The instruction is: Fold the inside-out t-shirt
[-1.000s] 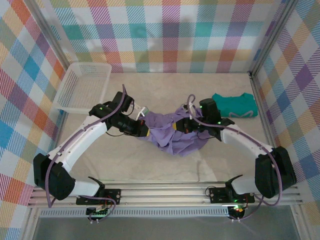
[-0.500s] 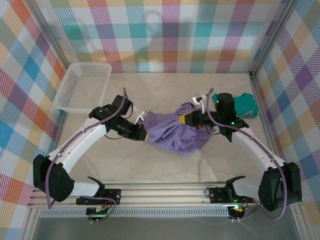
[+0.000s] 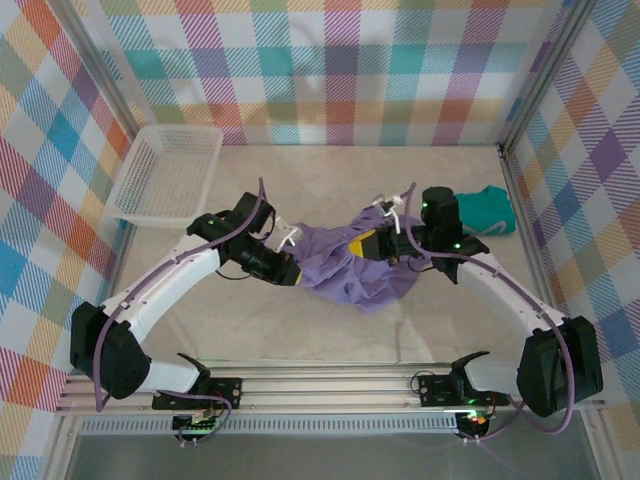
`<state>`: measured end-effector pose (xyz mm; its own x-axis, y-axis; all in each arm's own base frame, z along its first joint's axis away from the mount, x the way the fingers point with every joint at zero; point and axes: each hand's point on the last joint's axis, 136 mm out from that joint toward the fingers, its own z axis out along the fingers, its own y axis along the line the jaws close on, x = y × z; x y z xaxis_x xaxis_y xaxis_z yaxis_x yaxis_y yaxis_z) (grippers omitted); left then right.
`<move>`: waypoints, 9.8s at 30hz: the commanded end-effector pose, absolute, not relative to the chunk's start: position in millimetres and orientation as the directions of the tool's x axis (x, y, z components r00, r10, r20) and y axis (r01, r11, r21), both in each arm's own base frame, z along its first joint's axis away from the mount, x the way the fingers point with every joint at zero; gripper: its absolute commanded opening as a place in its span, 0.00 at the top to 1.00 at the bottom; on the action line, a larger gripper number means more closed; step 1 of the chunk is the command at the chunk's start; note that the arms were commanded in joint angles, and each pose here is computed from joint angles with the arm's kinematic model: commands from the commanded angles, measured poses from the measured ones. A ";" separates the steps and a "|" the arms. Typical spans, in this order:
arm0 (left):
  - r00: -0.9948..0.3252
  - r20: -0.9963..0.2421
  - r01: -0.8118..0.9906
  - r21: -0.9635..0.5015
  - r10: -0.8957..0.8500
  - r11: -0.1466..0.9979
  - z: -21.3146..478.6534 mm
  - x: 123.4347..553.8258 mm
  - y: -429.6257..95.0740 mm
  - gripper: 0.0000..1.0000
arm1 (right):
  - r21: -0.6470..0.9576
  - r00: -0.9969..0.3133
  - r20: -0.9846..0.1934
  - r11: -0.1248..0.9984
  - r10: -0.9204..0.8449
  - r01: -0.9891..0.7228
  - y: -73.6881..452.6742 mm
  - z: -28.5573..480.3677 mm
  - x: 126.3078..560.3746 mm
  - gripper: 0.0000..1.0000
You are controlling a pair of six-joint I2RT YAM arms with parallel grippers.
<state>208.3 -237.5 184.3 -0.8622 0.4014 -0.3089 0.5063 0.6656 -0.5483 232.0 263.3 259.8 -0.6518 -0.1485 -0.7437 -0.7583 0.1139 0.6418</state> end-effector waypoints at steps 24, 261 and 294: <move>-0.784 -0.241 0.599 -0.533 0.572 0.597 173.4 172.6 -250.9 0.93 | 0.608 -0.644 -0.762 0.271 -0.065 -0.746 238.7 258.6 254.9 1.00; -0.883 -0.468 0.391 -0.744 -0.006 0.541 220.2 316.6 -273.9 1.00 | 0.424 -0.490 -0.853 0.307 -0.180 -0.852 263.4 240.5 238.2 1.00; -0.634 -0.654 0.668 -0.193 0.413 0.719 183.0 309.6 -273.0 0.12 | 0.469 -0.506 -0.839 0.205 -0.203 -0.859 258.4 240.4 218.0 1.00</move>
<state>300.9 -258.7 172.4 -0.7016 0.3656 -0.6117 0.6000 0.7661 -0.2303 222.4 261.2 228.8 -0.5394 -0.2054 -0.8166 -0.8380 0.2257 0.4968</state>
